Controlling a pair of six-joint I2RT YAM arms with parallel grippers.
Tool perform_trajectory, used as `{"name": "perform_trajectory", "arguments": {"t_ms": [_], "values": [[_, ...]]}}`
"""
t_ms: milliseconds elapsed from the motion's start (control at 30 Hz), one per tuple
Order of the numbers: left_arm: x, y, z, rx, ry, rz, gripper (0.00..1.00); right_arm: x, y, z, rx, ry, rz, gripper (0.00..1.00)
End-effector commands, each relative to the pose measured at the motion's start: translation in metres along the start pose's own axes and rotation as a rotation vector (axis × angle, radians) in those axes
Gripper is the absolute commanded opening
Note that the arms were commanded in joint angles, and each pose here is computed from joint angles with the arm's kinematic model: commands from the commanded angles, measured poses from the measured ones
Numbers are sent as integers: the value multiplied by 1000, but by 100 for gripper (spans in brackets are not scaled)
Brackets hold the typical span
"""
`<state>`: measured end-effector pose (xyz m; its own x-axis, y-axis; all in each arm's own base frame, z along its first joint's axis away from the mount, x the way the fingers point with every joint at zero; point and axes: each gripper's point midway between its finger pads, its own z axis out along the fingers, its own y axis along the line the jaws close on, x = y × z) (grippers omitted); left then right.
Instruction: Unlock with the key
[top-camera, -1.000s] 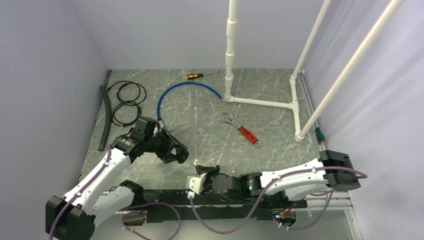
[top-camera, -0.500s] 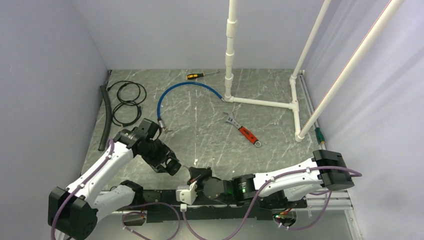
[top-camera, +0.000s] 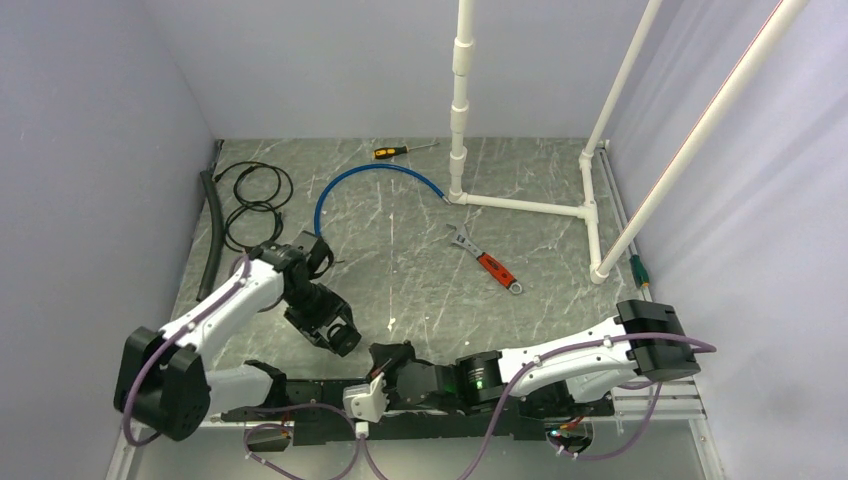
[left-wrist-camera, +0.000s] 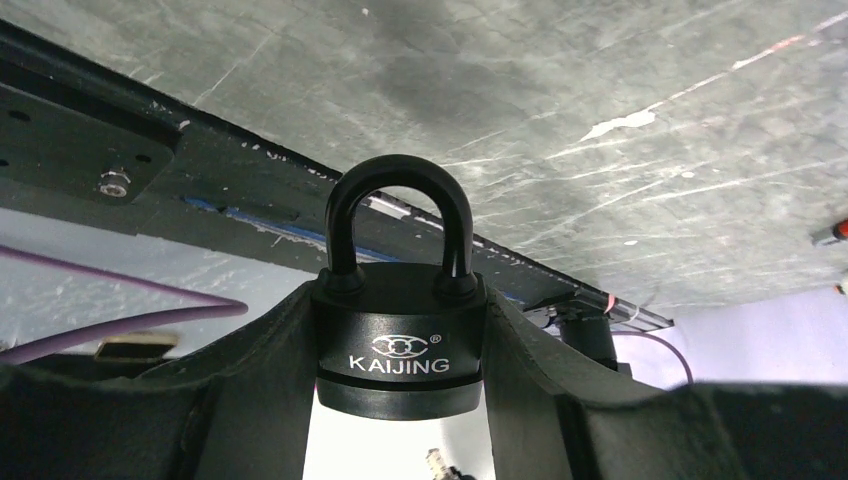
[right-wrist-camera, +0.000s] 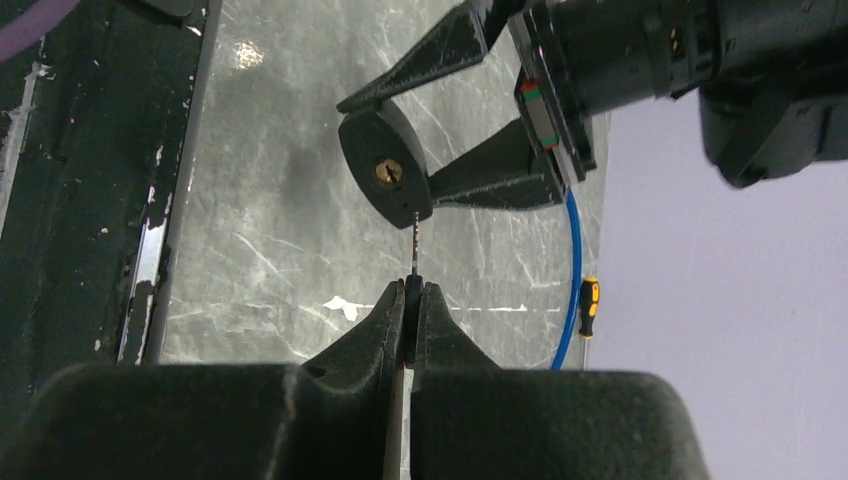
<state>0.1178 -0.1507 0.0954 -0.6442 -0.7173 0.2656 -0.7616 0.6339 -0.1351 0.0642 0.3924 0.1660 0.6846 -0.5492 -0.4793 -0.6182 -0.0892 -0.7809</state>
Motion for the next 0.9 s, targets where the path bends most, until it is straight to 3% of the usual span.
{"name": "perform_trajectory", "arguments": {"t_ms": [0, 867], "values": [[13, -11, -8, -18, 98, 47, 0, -18, -7, 5, -5, -41, -36, 0], [10, -8, -1, -69, 116, 90, 0, -8, -6, 36, -16, 10, -82, 0]]}}
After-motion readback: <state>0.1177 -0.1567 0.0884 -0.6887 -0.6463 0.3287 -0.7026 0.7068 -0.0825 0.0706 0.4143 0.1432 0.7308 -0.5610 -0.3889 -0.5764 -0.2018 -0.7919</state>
